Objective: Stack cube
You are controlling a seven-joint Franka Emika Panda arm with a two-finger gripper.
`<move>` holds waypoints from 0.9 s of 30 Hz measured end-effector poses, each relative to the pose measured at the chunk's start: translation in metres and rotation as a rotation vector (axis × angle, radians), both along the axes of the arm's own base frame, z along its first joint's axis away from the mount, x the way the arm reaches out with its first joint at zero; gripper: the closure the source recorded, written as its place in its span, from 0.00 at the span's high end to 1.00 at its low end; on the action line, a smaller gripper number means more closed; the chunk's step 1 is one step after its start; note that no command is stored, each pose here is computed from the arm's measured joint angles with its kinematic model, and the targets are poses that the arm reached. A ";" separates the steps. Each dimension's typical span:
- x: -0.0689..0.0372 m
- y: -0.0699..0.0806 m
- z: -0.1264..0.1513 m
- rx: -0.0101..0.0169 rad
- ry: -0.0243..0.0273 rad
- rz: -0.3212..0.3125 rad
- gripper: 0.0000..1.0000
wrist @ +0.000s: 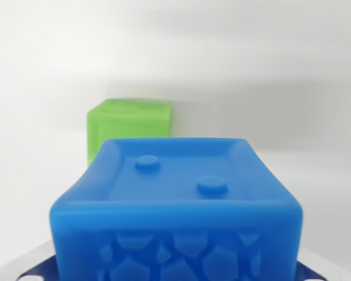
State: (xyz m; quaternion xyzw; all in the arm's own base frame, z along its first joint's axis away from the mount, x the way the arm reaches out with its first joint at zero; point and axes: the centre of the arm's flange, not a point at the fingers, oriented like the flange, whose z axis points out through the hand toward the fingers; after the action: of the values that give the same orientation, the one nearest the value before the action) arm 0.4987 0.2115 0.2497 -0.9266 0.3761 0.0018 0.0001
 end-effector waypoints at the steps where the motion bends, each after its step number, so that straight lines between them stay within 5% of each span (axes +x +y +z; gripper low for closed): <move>1: -0.001 0.002 0.000 0.0001 -0.0003 -0.002 0.00; 20: -0.010 0.034 0.000 0.0016 -0.0037 -0.034 0.00; 24: -0.011 0.036 -0.008 0.0001 -0.0024 -0.033 0.00; 27: -0.011 0.035 -0.022 -0.0039 0.0021 -0.034 0.00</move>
State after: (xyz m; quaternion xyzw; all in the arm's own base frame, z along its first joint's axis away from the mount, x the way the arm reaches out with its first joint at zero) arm 0.4881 0.2465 0.2281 -0.9200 0.3918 0.0021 -0.0021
